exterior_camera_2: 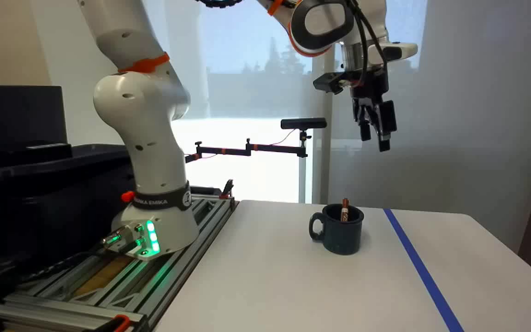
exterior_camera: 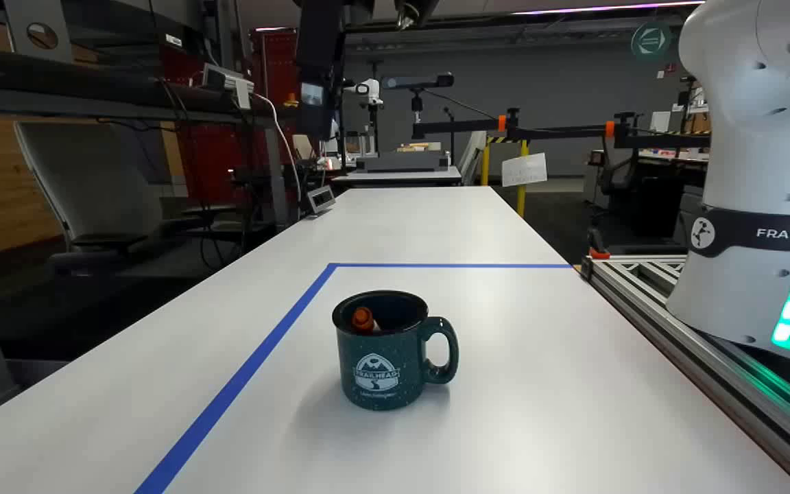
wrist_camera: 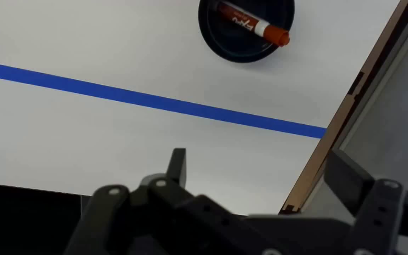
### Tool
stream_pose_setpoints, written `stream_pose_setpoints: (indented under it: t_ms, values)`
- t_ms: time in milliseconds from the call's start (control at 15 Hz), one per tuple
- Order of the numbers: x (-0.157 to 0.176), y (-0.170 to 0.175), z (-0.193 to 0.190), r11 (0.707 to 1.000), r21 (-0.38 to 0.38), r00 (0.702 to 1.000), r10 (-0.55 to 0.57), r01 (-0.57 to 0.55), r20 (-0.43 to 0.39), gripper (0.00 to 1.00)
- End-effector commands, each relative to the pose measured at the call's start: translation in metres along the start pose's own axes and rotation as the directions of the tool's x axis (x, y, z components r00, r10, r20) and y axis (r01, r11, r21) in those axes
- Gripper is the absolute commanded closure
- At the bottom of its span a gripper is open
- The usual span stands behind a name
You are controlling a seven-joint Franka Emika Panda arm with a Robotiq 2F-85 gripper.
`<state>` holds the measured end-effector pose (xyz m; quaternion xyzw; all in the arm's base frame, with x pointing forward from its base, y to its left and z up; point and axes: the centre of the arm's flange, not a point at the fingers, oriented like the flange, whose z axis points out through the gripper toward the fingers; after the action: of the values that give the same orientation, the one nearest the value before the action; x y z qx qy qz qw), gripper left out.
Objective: Take the marker out of the cup
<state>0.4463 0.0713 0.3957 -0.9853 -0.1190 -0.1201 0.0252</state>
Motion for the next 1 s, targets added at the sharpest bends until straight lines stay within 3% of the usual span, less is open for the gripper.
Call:
stream_pose_setpoints:
  t_ms: [0, 467, 667, 933]
  values:
    - [0.000, 0.000, 0.000, 1.000, 0.000, 1.000, 0.000, 0.000, 0.000, 0.00]
    - [0.000, 0.000, 0.000, 1.000, 0.000, 1.000, 0.000, 0.000, 0.000, 0.00]
    - [-0.004, 0.015, 0.021, 0.982, 0.074, 0.984, -0.178, 0.175, 0.023, 0.00]
    - [-0.013, 0.037, 0.052, 0.920, 0.153, 0.927, -0.371, 0.361, 0.045, 0.00]
